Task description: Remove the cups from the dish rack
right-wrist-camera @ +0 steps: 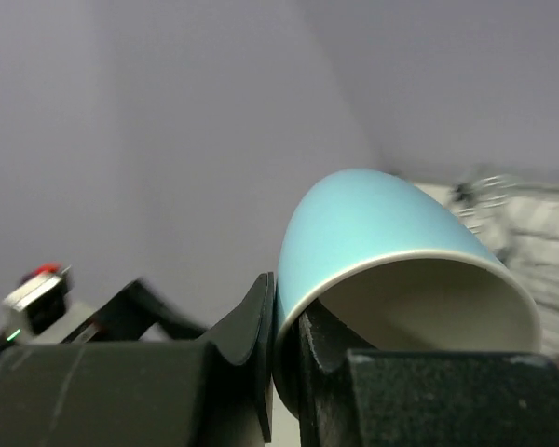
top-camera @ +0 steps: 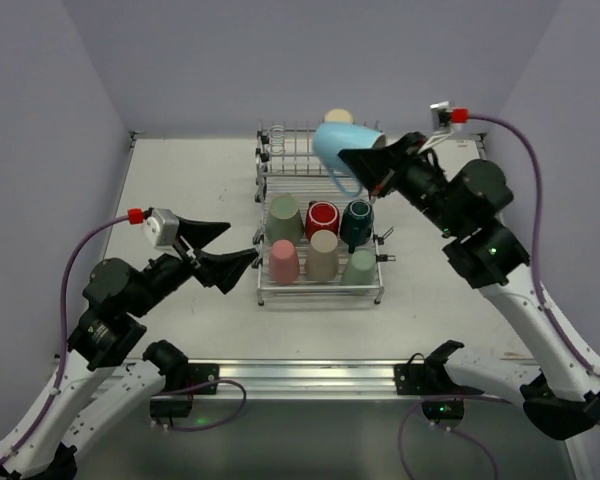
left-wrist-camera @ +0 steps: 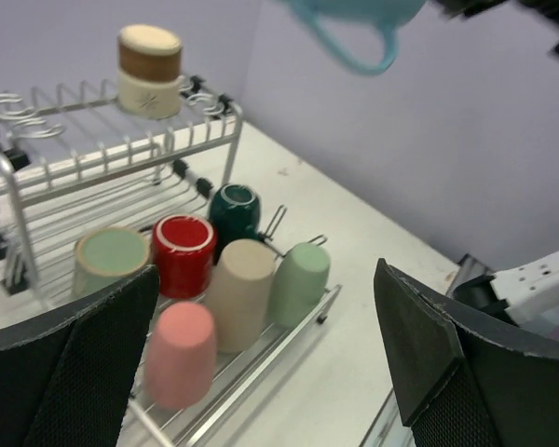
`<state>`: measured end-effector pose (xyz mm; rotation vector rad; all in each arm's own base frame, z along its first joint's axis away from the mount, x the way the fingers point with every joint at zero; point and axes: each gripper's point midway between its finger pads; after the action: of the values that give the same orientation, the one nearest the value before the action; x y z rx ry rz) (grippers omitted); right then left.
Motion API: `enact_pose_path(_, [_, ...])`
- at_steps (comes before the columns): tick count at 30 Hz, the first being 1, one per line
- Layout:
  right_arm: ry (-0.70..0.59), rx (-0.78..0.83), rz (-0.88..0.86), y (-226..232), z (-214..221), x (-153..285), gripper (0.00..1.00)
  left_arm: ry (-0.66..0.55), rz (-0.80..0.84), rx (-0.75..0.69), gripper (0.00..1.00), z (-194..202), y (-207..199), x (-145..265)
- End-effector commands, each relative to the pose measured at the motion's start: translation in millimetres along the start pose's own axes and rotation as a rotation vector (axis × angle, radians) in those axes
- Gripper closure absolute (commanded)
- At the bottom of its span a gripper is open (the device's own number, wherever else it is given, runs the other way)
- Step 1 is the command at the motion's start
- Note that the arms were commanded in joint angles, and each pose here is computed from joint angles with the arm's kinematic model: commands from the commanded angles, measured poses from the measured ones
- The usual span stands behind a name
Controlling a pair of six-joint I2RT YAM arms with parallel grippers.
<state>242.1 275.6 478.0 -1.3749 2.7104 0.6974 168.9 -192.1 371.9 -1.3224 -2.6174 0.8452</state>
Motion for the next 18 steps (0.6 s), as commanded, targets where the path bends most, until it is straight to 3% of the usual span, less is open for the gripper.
enact_pose_path(1, [0.006,0.275,0.505,-90.5,-54.0,70.2,1.0,0.088,-0.195,-0.056,0.0,30.0,43.3,21.1])
enact_pose_path(4, [0.068,0.362,0.813,-153.4,-71.2,119.9,1.0,0.086,-0.243,-0.073,0.0,41.2,57.4,32.1])
enact_pose_path(7, [0.173,0.416,1.016,-207.0,-70.9,142.9,1.0,0.086,-0.272,-0.081,0.0,51.6,68.8,36.5])
enact_pose_path(13, [0.429,0.352,1.129,-302.4,-33.0,139.2,1.0,0.142,-0.23,-0.08,0.0,69.5,68.8,33.9])
enact_pose_path(18, [0.615,0.241,1.109,-366.4,19.8,125.4,1.0,0.144,-0.208,-0.082,0.0,71.0,65.7,34.1])
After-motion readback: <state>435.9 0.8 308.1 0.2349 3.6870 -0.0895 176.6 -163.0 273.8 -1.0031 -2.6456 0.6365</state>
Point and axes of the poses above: each gripper's point midway between its finger pads, its own x axis back along the fingers, its own y axis along the line the jaws close on, z = x × y, and after that the axes turned 14 degrees about x, right-handed
